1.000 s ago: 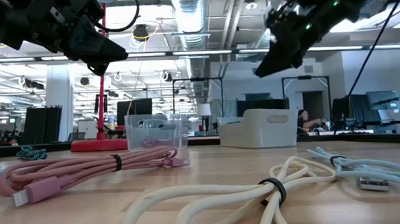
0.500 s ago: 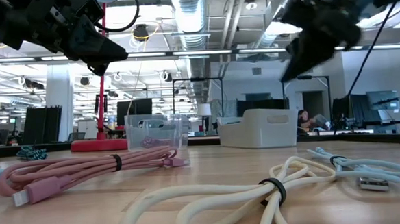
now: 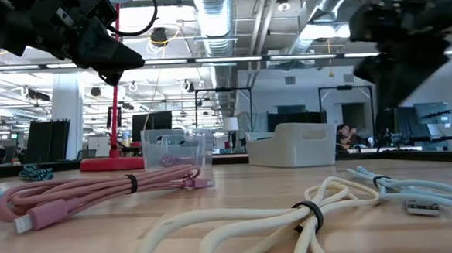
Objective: Pick & Place USB Port
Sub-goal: Put the dark blue USB cable into the transparent bin
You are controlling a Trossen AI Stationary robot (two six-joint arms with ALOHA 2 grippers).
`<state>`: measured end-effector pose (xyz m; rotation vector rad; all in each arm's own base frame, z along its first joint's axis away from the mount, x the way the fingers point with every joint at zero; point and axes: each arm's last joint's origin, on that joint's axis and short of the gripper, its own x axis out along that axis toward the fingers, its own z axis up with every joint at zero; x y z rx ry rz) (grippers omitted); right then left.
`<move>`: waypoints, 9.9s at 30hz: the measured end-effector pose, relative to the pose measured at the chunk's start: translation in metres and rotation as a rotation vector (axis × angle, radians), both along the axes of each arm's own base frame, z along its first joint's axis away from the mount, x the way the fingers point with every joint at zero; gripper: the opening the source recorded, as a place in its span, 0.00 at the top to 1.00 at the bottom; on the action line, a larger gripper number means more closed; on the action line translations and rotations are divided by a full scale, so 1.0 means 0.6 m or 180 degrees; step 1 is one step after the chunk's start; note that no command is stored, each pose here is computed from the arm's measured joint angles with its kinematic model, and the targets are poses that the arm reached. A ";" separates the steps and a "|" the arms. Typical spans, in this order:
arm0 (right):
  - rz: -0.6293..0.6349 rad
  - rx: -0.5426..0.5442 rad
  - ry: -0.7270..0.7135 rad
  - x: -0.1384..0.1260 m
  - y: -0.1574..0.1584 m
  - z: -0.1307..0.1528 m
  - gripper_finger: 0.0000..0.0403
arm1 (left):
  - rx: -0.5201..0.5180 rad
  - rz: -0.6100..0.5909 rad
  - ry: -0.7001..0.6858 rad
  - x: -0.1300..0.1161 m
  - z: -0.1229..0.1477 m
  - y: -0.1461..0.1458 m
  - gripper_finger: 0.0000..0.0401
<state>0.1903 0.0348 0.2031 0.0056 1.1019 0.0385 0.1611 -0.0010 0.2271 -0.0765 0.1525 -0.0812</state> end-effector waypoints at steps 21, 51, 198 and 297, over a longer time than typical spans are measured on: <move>-0.0109 0.0583 0.0828 -0.051 0.080 -0.015 0.44 | -0.0137 0.0132 -0.0049 0.001 0.003 0.002 0.86; 0.0029 0.0409 0.1148 -0.012 0.126 -0.087 0.68 | -0.0115 0.0127 -0.0063 0.001 0.004 0.002 0.86; -0.0534 -0.1546 -0.2512 0.245 -0.105 0.146 1.00 | -0.0021 0.0674 -0.0663 0.068 0.000 0.011 0.73; -0.0302 -0.0732 -0.2567 -0.153 0.024 0.154 0.76 | -0.0124 0.1738 0.0199 0.047 -0.102 0.228 0.92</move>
